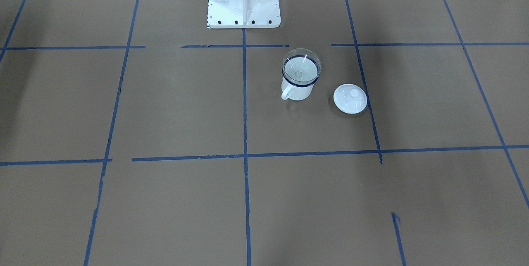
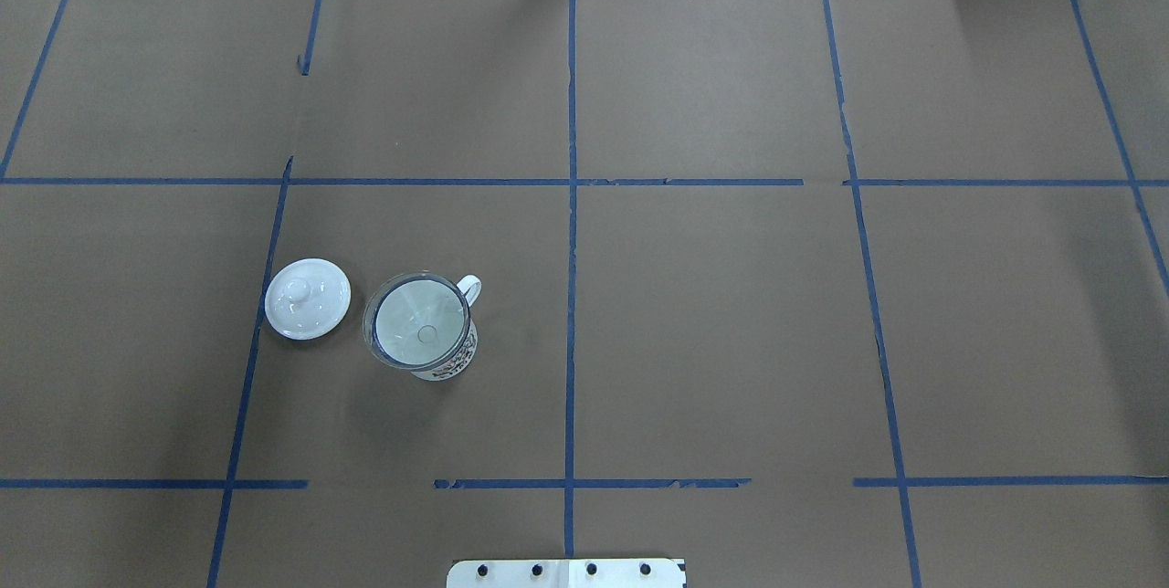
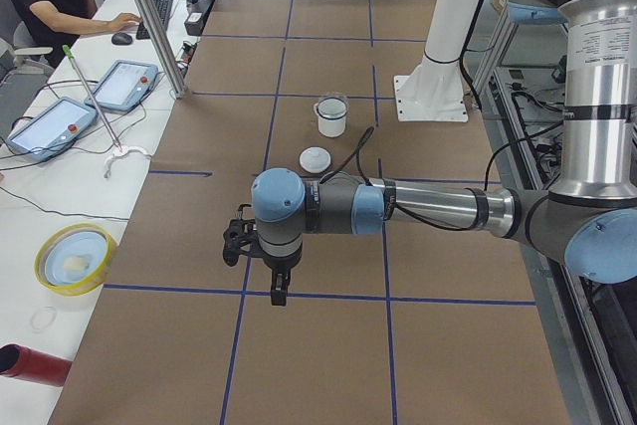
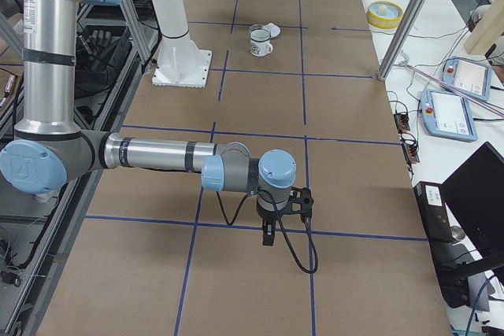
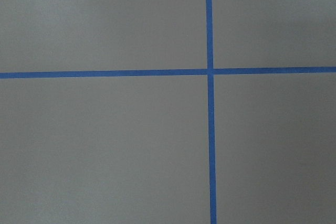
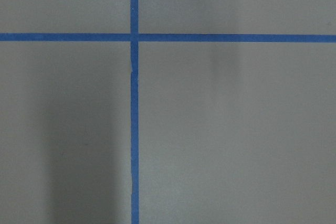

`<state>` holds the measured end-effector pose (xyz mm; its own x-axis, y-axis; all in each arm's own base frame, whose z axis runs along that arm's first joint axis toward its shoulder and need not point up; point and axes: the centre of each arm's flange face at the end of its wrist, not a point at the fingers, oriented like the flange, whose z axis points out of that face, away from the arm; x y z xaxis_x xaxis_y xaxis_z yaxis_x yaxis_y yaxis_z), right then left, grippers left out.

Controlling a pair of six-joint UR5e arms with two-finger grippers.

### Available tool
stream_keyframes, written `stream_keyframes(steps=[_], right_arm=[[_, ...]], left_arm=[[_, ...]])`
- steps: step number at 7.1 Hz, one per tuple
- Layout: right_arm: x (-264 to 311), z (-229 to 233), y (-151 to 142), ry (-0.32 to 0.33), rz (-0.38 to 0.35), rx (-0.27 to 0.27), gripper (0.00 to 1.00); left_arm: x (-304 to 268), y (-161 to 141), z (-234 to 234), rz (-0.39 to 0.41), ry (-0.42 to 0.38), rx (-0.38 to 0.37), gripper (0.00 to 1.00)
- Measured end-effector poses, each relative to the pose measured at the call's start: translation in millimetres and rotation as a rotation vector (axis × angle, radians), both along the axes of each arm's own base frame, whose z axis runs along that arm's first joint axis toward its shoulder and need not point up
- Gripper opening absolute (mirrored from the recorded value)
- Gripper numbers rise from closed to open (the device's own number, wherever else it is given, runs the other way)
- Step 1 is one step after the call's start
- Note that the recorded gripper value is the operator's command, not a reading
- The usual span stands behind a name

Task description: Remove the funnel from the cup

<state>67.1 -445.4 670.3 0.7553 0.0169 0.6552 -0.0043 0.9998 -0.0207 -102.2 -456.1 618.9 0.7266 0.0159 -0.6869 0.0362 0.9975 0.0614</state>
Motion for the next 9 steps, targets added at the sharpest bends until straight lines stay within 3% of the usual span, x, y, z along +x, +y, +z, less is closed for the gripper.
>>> stream_keyframes(steps=[4, 6, 9], right_arm=[[0.0, -0.1, 0.0, 0.0, 0.0, 0.0, 1.0], [0.0, -0.3, -0.1, 0.0, 0.0, 0.001, 1.0], [0.0, -0.3, -0.1, 0.0, 0.0, 0.001, 1.0]], left_arm=[[-1.5, -13.6, -19.1, -0.005, -0.013, 0.031, 1.0], [-0.2, -36.4, -85.7, -0.062, -0.013, 0.064, 1.0], [67.3, -22.9, -213.5, -0.107, 0.035, 0.122, 1.0]])
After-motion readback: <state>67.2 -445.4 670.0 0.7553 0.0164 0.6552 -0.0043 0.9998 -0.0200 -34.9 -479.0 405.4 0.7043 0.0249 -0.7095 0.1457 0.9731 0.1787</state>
